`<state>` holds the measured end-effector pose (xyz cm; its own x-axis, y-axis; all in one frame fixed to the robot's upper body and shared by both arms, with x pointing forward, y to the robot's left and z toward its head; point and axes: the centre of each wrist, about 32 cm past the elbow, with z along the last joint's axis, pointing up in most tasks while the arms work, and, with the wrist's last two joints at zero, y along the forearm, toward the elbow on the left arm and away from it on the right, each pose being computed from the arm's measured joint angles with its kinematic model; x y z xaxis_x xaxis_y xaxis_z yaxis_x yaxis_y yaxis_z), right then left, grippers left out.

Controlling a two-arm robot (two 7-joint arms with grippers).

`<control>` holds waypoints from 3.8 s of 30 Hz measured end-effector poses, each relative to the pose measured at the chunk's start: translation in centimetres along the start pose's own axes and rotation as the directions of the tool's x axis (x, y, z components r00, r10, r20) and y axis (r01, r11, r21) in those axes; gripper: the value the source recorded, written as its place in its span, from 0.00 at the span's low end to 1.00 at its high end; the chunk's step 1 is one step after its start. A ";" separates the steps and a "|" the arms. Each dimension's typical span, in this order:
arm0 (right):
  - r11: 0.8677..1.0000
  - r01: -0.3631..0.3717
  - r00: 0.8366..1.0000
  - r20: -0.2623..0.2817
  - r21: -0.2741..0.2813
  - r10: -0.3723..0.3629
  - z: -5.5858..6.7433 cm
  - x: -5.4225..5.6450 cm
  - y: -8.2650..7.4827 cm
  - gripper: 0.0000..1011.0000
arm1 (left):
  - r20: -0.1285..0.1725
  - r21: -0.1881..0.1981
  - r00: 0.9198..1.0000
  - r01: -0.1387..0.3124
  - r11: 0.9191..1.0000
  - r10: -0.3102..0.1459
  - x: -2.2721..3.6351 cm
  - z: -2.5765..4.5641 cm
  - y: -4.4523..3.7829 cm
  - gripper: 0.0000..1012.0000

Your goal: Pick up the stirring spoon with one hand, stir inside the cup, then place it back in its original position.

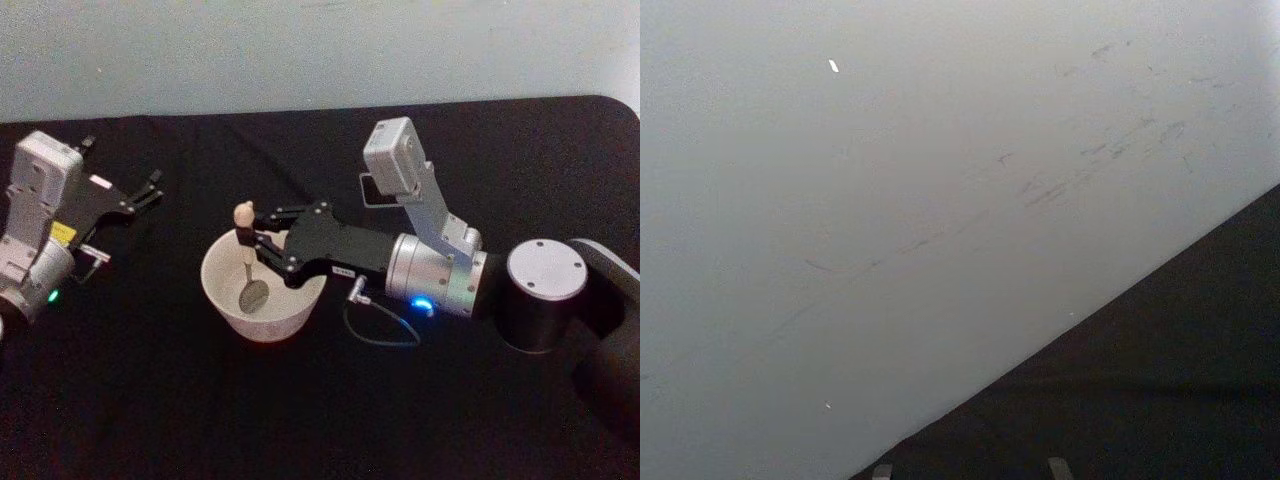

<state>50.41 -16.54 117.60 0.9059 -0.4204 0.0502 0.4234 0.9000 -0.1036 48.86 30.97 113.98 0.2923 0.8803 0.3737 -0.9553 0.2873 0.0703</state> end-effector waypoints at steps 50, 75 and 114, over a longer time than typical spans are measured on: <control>0.999 0.040 0.999 -0.004 -0.007 -0.040 0.3 0.2 -2.4 0.16 | 0.000 0.000 1.000 0.000 1.000 0.000 0.00 0.00 0.00 0.99; 1.000 0.004 1.000 0.008 0.028 -0.004 0.9 0.3 0.1 0.16 | 0.000 0.000 1.000 0.000 1.000 0.000 0.00 0.00 0.00 0.99; 0.993 0.080 0.996 0.035 0.084 -0.083 2.8 2.0 -0.8 0.16 | 0.000 0.000 1.000 0.000 1.000 0.000 0.00 0.00 0.00 0.99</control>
<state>51.88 -17.74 120.57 0.8669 -0.4896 0.0937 0.4929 0.8699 -0.0153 48.86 30.97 113.98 0.2923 0.8803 0.3737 -0.9552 0.2874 0.0702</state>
